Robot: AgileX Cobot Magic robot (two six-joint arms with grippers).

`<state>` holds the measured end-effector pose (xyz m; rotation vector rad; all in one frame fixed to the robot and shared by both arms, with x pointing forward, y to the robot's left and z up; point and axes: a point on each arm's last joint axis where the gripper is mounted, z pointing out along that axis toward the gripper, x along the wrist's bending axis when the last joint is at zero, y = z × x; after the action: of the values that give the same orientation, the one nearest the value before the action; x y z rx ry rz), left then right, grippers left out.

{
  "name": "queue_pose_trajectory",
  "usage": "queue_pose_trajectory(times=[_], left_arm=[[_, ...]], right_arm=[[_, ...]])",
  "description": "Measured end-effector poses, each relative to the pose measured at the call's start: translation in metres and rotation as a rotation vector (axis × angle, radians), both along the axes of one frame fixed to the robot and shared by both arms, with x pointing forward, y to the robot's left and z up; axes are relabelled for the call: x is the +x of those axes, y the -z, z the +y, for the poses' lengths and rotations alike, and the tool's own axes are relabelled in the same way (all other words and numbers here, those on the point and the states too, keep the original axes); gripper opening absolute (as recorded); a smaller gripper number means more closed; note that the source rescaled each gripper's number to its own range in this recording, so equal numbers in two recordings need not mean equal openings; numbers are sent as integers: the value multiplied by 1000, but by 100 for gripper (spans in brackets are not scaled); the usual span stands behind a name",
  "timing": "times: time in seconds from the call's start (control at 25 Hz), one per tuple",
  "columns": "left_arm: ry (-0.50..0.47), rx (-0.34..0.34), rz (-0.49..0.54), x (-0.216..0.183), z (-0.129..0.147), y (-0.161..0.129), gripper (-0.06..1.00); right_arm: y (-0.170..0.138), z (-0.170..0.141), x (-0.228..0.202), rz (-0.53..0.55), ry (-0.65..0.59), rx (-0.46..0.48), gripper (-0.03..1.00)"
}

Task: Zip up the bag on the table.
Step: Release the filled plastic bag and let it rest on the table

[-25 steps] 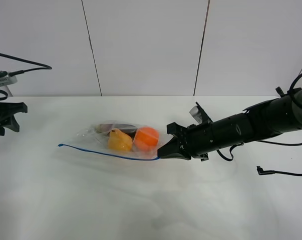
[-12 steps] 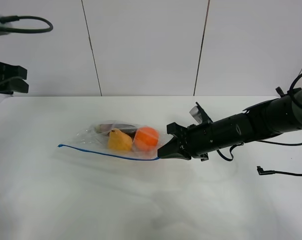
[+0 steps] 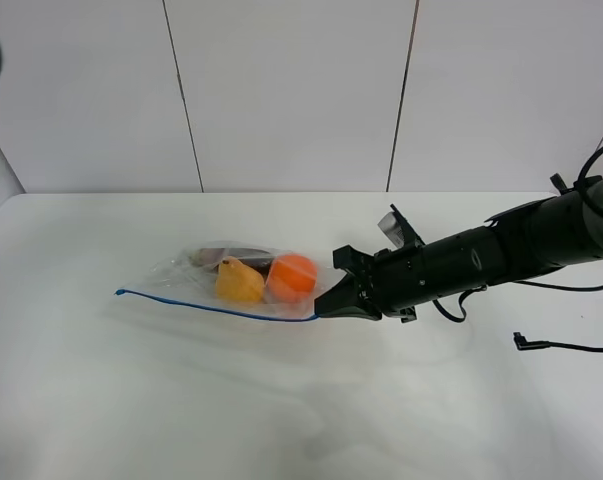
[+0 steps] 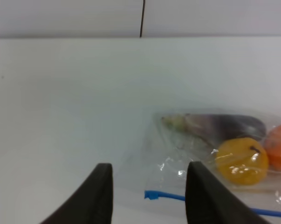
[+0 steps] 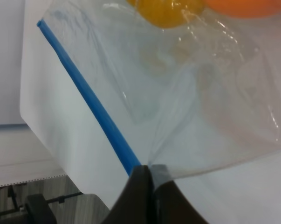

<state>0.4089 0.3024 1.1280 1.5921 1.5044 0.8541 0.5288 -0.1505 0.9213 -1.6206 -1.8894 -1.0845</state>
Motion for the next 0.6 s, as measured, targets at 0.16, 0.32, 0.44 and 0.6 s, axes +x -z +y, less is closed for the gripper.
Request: queue_pose_trajectory(times=[0.16, 0.32, 0.44, 0.6], left_arm=[[12, -6, -125, -44, -6, -14, 67], [54, -28, -151, -80, -14, -20, 67], [84, -21, -132, -100, -18, -18, 67], [103, -20, -167, -129, -22, -17, 67]], right_arm=[[0, 0, -1, -2, -10, -7, 0], [1, 0, -1, -3, -14, -10, 0], [1, 0, -1, -4, -17, -13, 0], [1, 0, -1, -4, -18, -13, 0]])
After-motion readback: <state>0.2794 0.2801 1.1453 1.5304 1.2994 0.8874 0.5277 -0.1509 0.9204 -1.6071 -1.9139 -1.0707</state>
